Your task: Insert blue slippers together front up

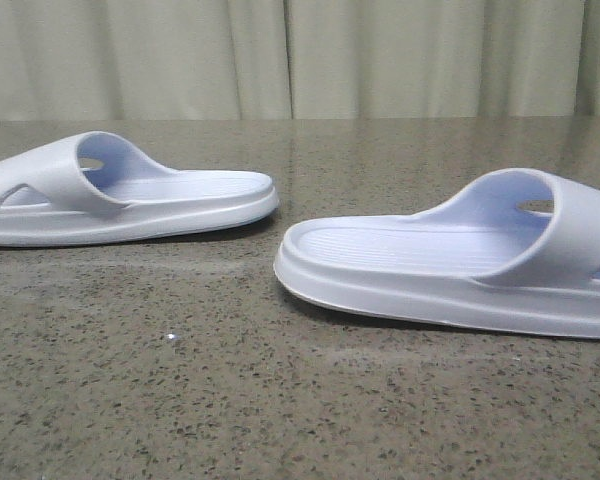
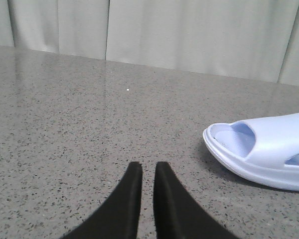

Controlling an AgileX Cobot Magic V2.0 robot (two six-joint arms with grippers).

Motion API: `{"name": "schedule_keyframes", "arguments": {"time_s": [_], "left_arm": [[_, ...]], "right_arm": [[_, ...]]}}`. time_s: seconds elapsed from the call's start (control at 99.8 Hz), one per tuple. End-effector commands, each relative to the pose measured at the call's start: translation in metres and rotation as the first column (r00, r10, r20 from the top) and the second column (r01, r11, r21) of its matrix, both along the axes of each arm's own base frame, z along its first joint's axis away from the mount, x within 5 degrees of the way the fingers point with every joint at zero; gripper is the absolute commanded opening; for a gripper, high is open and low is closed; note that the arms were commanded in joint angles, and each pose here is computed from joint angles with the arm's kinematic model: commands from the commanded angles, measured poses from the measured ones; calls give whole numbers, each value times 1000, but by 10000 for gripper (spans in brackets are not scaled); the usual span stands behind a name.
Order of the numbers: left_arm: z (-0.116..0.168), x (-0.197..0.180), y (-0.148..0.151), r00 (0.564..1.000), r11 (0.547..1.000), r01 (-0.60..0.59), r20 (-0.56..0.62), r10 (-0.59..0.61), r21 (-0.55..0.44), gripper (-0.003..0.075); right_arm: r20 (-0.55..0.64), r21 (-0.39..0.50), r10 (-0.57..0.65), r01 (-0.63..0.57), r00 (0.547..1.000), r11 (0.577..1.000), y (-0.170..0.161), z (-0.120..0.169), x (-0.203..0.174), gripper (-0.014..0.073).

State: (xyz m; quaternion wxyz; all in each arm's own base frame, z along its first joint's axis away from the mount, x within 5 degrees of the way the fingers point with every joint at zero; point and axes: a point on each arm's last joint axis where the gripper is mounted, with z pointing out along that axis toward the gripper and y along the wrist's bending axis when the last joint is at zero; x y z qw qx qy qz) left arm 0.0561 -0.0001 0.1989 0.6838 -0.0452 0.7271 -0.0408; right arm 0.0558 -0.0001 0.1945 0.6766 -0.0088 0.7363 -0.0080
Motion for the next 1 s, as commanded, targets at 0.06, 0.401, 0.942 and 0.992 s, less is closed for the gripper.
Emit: {"name": "schedule_keyframes", "arguments": {"time_s": [0.06, 0.401, 0.942, 0.992], "left_arm": [[4, 1, 0, 998, 1000, 4, 66, -3, -7, 15], [4, 1, 0, 998, 1000, 4, 66, -3, -7, 15], [4, 1, 0, 998, 1000, 4, 66, -3, -7, 15], [4, 1, 0, 997, 1000, 3, 72, -3, -7, 15]], "right_arm": [[79, -17, -3, 4, 997, 1000, 0, 1, 0, -89], [79, -17, -3, 4, 997, 1000, 0, 1, 0, -89], [125, -17, -2, 4, 992, 1000, 0, 6, 0, -89], [153, 3, -3, 2, 988, 1000, 0, 8, -1, -89]]}}
